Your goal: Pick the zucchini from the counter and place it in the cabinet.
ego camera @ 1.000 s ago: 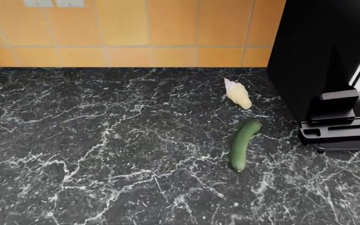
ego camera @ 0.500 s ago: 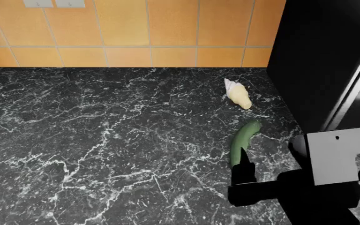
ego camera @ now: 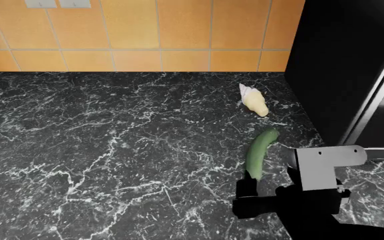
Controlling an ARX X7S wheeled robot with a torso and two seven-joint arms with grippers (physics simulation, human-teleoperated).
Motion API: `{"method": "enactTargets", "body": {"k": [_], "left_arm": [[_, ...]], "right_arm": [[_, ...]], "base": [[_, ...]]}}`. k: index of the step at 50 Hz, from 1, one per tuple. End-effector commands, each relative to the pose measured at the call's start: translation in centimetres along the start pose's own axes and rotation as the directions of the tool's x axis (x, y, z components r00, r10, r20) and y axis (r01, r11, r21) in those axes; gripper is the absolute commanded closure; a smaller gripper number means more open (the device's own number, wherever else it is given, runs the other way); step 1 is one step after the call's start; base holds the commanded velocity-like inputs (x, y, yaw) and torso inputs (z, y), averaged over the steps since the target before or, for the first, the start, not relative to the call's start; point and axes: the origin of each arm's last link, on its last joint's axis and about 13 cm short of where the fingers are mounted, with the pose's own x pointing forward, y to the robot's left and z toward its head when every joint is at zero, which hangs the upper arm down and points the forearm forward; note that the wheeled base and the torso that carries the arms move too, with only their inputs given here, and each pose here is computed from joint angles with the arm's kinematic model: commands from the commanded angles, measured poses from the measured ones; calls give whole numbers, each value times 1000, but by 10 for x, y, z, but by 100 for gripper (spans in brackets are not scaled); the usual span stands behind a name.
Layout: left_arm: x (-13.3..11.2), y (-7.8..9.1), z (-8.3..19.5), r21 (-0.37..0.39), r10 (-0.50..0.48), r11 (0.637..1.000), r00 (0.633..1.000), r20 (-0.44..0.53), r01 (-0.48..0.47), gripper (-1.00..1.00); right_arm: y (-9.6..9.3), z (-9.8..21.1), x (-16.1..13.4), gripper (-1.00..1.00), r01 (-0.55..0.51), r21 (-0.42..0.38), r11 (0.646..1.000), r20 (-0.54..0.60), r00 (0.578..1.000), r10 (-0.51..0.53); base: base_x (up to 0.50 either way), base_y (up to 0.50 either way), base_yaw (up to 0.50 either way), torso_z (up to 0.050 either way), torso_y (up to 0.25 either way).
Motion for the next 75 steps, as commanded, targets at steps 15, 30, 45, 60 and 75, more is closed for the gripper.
{"method": "enactTargets", "body": {"k": [15,30,45,60,75], "left_arm": [[2,-2,1,-2,-4,1000,1000,2,4,-100],[4,-3,-1,2,-4,1000,1000,-1,4,-100],[4,-2,-1,2,0,1000,1000,0,0,-100],[3,-2,3,0,1,1000,1000,8,-1,-100],[7,-7,2,-13,-20,1000,1000,2,20,-100]], "right_arm": [[2,-16,44,-100,-26,-5,1000,-85,996,25],[0,-22,63,-100,-26,16,1000,-104,994,27],[0,-21,75,100,-37,5,999,-100,994,37],[-2,-17,52,100,-37,-20,999,-64,997,36],[-7,22,-61,100,0,-243,970,247,967,61]], "base": [[0,0,0,0,0],[0,0,0,0,0],[0,0,0,0,0],[0,0,0,0,0],[0,0,0,0,0]]}}
